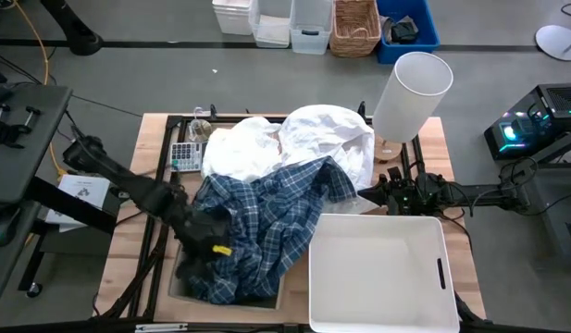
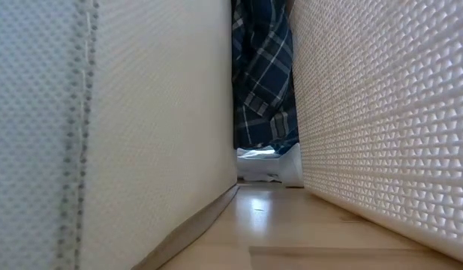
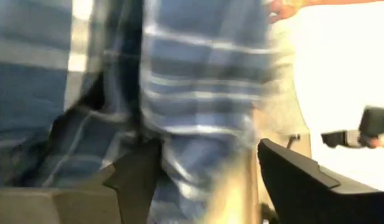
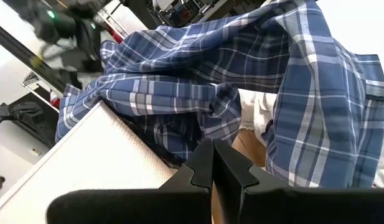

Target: Sort clothes

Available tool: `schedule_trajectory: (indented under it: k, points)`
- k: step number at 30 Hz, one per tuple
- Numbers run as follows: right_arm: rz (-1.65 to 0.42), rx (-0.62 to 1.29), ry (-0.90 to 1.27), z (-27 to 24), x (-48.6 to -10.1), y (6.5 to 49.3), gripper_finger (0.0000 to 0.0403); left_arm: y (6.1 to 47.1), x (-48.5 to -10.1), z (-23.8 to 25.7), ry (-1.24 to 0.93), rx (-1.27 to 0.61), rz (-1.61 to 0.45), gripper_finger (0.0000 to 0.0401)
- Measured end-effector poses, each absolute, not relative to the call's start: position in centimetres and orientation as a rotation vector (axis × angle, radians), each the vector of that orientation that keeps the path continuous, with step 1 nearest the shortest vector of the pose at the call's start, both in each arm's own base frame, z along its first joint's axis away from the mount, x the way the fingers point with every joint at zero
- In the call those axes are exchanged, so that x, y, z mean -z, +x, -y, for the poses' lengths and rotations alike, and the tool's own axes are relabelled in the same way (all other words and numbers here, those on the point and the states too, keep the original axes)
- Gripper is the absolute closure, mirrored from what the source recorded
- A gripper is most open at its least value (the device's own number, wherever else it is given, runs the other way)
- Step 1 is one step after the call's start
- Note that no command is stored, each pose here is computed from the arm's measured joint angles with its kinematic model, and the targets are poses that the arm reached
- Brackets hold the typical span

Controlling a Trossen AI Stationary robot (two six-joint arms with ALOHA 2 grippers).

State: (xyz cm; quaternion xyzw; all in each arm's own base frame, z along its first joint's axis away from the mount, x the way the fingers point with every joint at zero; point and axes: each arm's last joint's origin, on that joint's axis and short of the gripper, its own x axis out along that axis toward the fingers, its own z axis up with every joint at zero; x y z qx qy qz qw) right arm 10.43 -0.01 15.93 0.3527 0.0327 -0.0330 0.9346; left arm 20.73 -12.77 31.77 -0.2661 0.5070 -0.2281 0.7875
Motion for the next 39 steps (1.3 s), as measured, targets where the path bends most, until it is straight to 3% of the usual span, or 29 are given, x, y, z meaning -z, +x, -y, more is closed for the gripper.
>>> schedule_trajectory:
  k: [6, 12, 19, 23, 26, 31, 39]
  points:
    - [-0.067, 0.067, 0.721, 0.0, -15.9, 10.4, 0.0402, 20.1, -37.0, 10.0, -0.439, 0.451, -1.033, 0.0133]
    - [-0.067, 0.067, 0.721, 0.0, -15.9, 10.4, 0.0402, 23.3, -40.9, 4.9, -0.208, 0.055, -0.677, 0.0133]
    - [-0.066, 0.067, 0.721, 0.0, -15.9, 10.4, 0.0402, 32.5, -35.1, -1.8, -0.285, 0.000, -0.785, 0.0133]
    - [-0.066, 0.067, 0.722, 0.0, -15.9, 10.4, 0.0402, 34.6, -32.7, -7.4, -0.411, -0.180, -0.859, 0.0133]
    - [-0.066, 0.067, 0.721, 0.0, -15.9, 10.4, 0.0402, 35.5, -30.4, -10.0, -0.572, -0.149, -0.918, 0.0133]
    - [-0.066, 0.067, 0.721, 0.0, -15.9, 10.4, 0.0402, 36.7, -27.8, -10.8, -0.746, -0.034, -0.989, 0.0133]
    - [-0.066, 0.067, 0.722, 0.0, -15.9, 10.4, 0.0402, 39.5, -23.8, -8.4, -0.753, 0.087, -1.082, 0.0134]
